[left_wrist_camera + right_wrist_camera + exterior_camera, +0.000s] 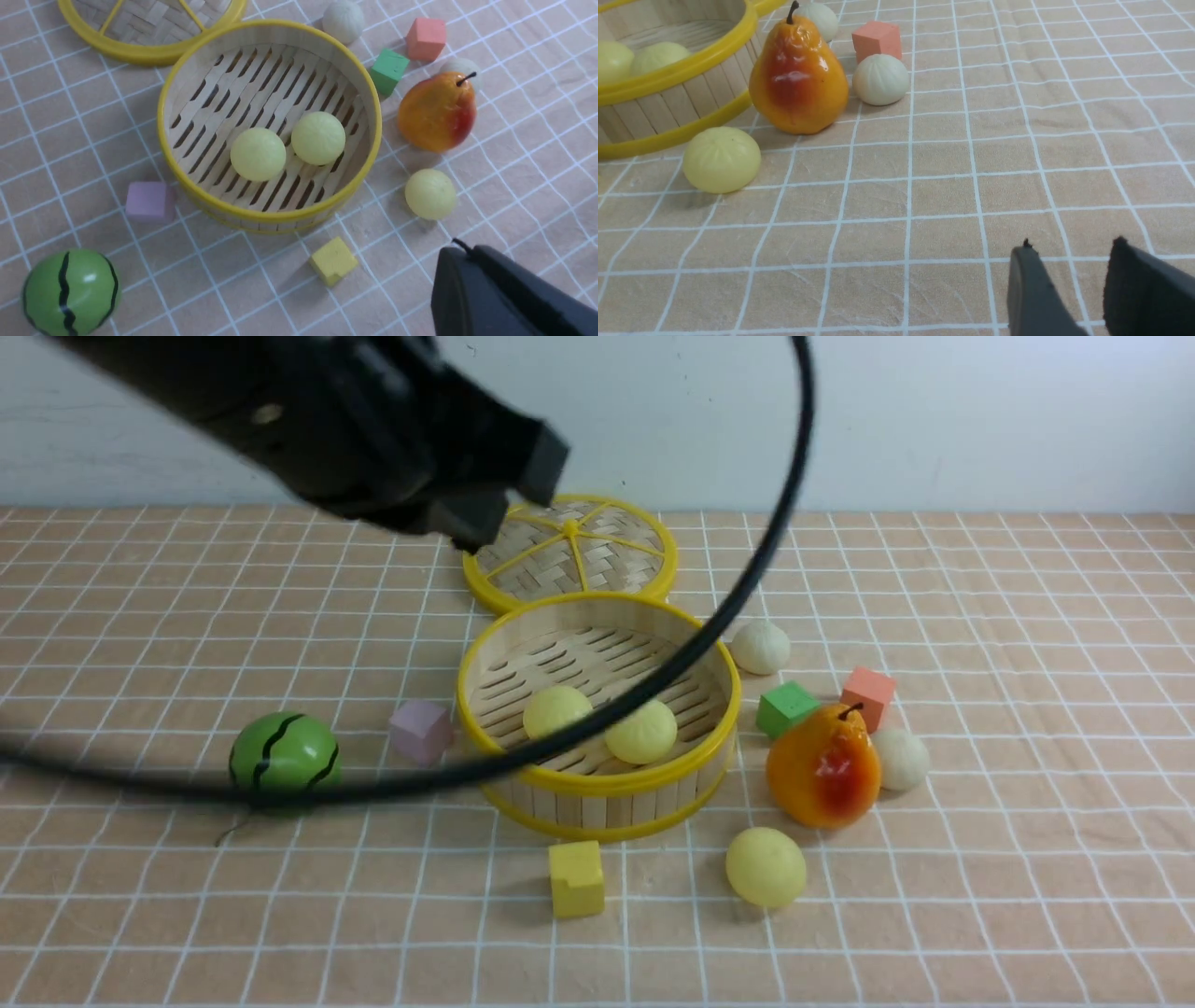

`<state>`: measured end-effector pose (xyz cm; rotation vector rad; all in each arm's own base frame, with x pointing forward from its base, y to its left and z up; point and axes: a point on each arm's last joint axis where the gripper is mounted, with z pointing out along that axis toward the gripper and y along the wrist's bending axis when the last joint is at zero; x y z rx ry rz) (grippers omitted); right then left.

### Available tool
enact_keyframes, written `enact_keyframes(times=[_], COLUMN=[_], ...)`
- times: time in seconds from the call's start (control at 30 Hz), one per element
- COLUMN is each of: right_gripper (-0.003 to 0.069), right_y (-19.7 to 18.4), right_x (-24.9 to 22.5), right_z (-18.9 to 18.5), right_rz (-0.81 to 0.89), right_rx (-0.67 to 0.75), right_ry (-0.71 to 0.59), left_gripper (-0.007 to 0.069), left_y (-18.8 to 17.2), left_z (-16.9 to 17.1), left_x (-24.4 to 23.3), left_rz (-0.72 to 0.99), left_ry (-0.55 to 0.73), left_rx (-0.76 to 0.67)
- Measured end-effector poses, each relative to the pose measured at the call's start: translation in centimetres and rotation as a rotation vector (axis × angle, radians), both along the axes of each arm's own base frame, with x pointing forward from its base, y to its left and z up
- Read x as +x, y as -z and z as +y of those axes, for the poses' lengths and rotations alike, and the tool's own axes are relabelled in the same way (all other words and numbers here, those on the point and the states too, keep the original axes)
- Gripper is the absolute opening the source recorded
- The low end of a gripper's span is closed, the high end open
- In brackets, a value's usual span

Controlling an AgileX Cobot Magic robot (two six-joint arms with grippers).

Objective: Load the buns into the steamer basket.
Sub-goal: Use the right arm to grab a steamed stuffed bun

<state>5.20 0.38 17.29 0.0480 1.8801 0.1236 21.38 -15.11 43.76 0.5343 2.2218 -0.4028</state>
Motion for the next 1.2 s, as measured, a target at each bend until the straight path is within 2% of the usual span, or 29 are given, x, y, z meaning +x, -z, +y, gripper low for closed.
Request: enact_keyframes(times=[0.1,0.2,0.23,0.27,0.37,0.4,0.43,0.5,0.7,0.9,1.0,1.03,1.07,1.13,1.2], right_gripper=[0.0241,0.0241,0.0241,0.0241,0.0241,0.0241,0.0241,0.0241,0.0241,0.0241,0.0241,0.0241,0.0241,0.0241,0.0241], right_y=[0.0,0.0,0.0,0.0,0.0,0.0,0.0,0.0,0.0,-0.1,-0.4,-0.8,-0.9,-1.7,-2.3], right_x=[0.0,0.0,0.0,0.0,0.0,0.0,0.0,0.0,0.0,0.0,0.2,0.2,0.3,0.4,0.4], right_z=[0.0,0.0,0.0,0.0,0.0,0.0,0.0,0.0,0.0,0.1,0.5,0.6,0.6,0.6,0.5], right_rz=[0.000,0.000,0.000,0.000,0.000,0.000,0.000,0.000,0.000,-0.010,-0.043,-0.077,-0.083,-0.154,-0.204], right_rx=[0.000,0.000,0.000,0.000,0.000,0.000,0.000,0.000,0.000,0.039,0.279,0.408,0.427,0.647,0.744], right_ry=[0.000,0.000,0.000,0.000,0.000,0.000,0.000,0.000,0.000,0.003,0.021,0.033,0.035,0.061,0.078], left_gripper=[-0.0013,-0.0013,-0.0013,-0.0013,-0.0013,-0.0013,-0.0013,-0.0013,-0.0013,-0.0013,-0.0013,-0.0013,-0.0013,-0.0013,-0.0013], left_y=[1.9,5.8,5.8,8.5,12.5,14.8,15.0,18.4,19.7,21.0,21.5,21.6,21.6,21.7,21.7], left_z=[2.8,5.8,6.2,7.4,9.7,10.4,10.7,11.8,12.2,11.8,11.5,11.4,11.4,11.3,11.3], left_x=[-4.0,-8.3,-8.9,-10.6,-13.8,-14.8,-15.2,-16.7,-17.4,-17.0,-16.6,-16.5,-16.5,-16.3,-16.3], left_rz=[-0.085,-0.188,-0.209,-0.256,-0.425,-0.470,-0.491,-0.552,-0.576,-0.417,-0.363,-0.349,-0.347,-0.332,-0.329], left_ry=[-0.003,-0.004,-0.004,-0.006,-0.006,-0.008,-0.009,-0.019,-0.033,-0.049,-0.055,-0.056,-0.056,-0.058,-0.058], left_rx=[-0.066,-0.154,-0.168,-0.208,-0.329,-0.367,-0.387,-0.477,-0.565,-0.509,-0.475,-0.464,-0.462,-0.454,-0.453])
